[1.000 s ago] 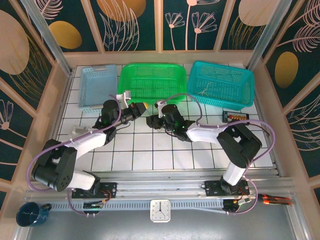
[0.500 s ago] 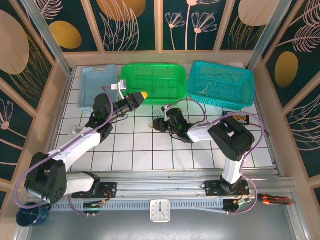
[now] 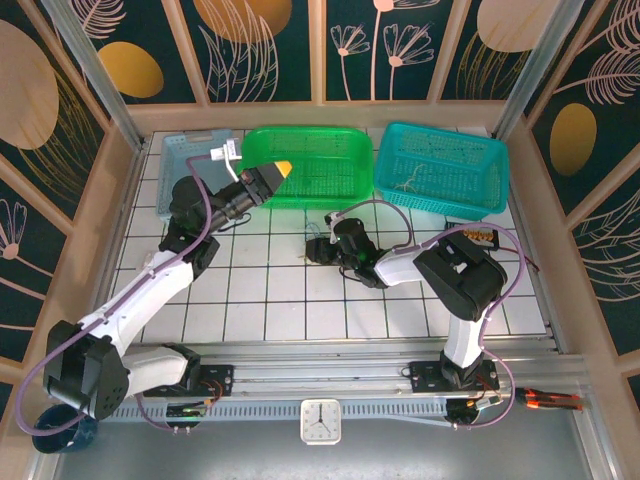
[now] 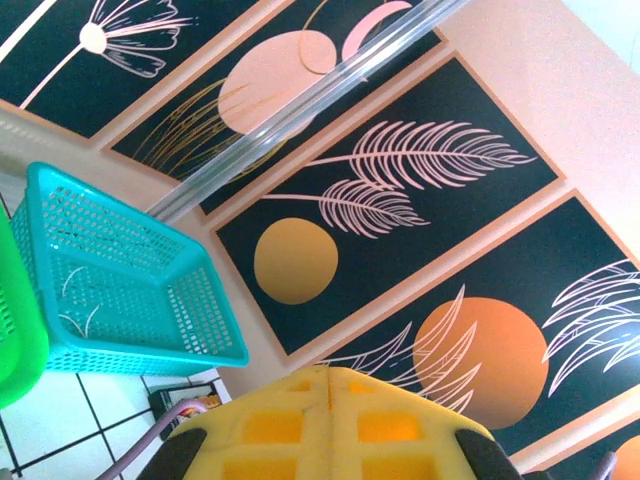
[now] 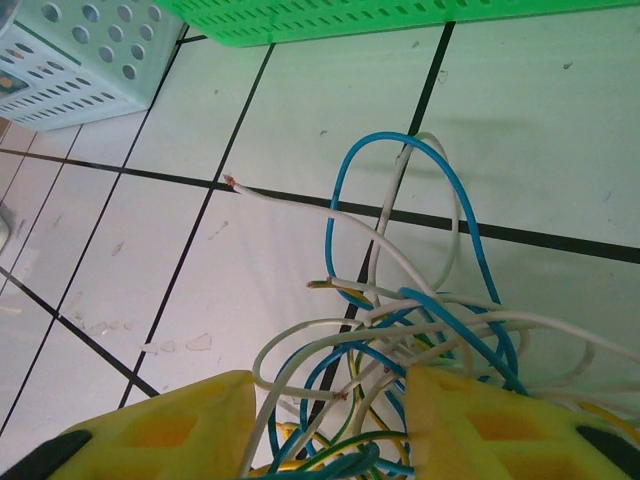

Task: Untangle the cables

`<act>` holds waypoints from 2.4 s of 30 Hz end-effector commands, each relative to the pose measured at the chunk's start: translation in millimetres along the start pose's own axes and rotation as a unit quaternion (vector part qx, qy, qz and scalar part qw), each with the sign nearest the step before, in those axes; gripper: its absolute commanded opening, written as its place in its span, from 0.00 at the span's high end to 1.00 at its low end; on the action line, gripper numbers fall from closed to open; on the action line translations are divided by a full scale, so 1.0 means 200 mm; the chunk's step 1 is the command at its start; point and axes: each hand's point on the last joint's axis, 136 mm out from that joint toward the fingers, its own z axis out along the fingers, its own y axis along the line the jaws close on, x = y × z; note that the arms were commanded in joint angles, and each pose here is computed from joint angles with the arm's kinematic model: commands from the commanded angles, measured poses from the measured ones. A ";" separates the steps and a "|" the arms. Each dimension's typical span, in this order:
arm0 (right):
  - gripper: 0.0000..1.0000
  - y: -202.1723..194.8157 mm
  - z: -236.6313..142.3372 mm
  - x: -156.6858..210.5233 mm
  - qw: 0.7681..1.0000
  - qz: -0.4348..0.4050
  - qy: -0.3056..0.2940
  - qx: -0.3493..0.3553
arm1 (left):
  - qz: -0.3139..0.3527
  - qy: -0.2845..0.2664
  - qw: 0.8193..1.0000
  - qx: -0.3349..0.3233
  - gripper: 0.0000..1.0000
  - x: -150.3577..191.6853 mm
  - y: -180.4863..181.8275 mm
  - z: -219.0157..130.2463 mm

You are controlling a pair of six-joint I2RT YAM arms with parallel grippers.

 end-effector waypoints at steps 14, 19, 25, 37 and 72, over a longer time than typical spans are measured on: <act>0.49 -0.05 0.00 0.09 1.000 0.013 0.015 0.009 | 0.058 -0.035 0.993 0.099 1.00 -0.26 -0.54 -0.01; 0.49 -0.06 0.00 0.10 1.000 0.016 0.016 0.010 | 0.074 -0.042 0.990 0.115 1.00 -0.31 -0.65 -0.01; 0.49 -0.08 0.00 0.11 1.000 0.018 0.018 0.016 | 0.086 -0.052 0.986 0.135 1.00 -0.36 -0.77 -0.03; 0.48 -0.02 -0.06 0.12 0.999 0.019 0.032 -0.004 | 0.092 -0.061 0.985 0.136 1.00 -0.38 -0.81 -0.05; 0.37 0.51 -0.26 -0.29 0.988 -0.098 -0.051 -0.110 | 0.051 -0.043 0.993 0.094 1.00 -0.27 -0.51 0.01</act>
